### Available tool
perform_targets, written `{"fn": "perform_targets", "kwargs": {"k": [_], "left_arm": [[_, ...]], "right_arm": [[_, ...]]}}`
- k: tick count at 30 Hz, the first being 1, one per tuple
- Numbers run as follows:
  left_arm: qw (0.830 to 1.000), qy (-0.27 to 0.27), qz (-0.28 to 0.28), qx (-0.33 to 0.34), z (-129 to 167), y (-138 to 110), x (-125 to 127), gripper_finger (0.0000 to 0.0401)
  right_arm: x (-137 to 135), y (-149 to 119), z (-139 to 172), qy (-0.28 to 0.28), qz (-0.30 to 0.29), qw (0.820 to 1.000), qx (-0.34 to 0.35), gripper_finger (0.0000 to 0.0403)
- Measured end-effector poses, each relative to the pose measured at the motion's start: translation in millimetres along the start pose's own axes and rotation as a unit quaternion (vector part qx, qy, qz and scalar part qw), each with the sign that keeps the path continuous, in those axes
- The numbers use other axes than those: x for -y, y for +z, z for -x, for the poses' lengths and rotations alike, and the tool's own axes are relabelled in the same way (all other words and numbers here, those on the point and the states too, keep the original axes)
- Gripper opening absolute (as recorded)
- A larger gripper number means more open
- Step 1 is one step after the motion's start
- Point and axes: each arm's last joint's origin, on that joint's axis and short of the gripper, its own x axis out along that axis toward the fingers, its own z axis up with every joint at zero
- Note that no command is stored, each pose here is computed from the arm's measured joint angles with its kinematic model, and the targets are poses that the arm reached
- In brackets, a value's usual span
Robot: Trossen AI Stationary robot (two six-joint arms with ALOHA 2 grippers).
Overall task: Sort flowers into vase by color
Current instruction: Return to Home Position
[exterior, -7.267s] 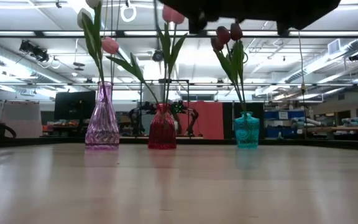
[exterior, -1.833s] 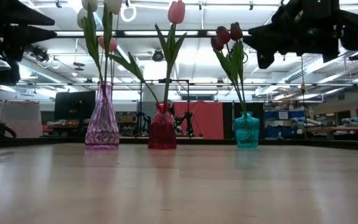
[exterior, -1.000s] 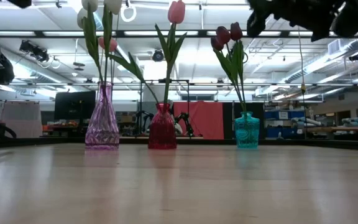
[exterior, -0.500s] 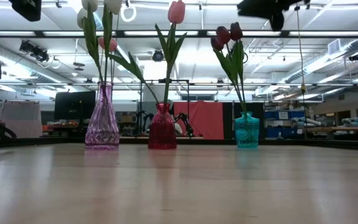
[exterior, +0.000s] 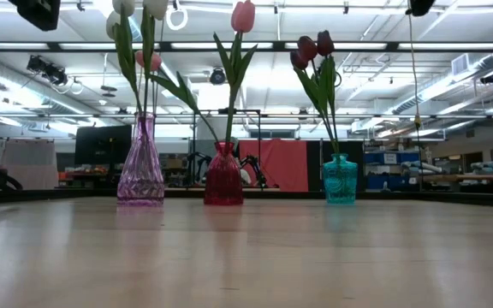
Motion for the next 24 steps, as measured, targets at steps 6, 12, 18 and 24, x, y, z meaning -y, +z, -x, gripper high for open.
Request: {"fn": "perform_targets", "kwargs": {"k": [6,12,18,24], "left_arm": [[0.998,-0.054,0.021,0.027,-7.5,-19.9,2.0,0.0106],[0.995,-0.091,0.021,0.034,-12.3,-34.2,0.2,0.0075],[0.997,-0.078,0.008,0.025,-15.3,-41.4,-4.0,0.0059],[0.996,-0.083,0.002,0.024,-16.3,-41.7,-5.5,0.0049]], "right_arm": [[-2.5,-33.0,10.9,0.045,-0.014,0.999,0.014,0.008],[-5.1,-56.8,7.4,0.073,0.009,0.996,0.045,0.008],[-6.5,-69.5,7.1,0.095,0.051,0.993,0.04,0.008],[-4.4,-80.1,13.7,0.118,0.044,0.99,0.06,0.008]]}}
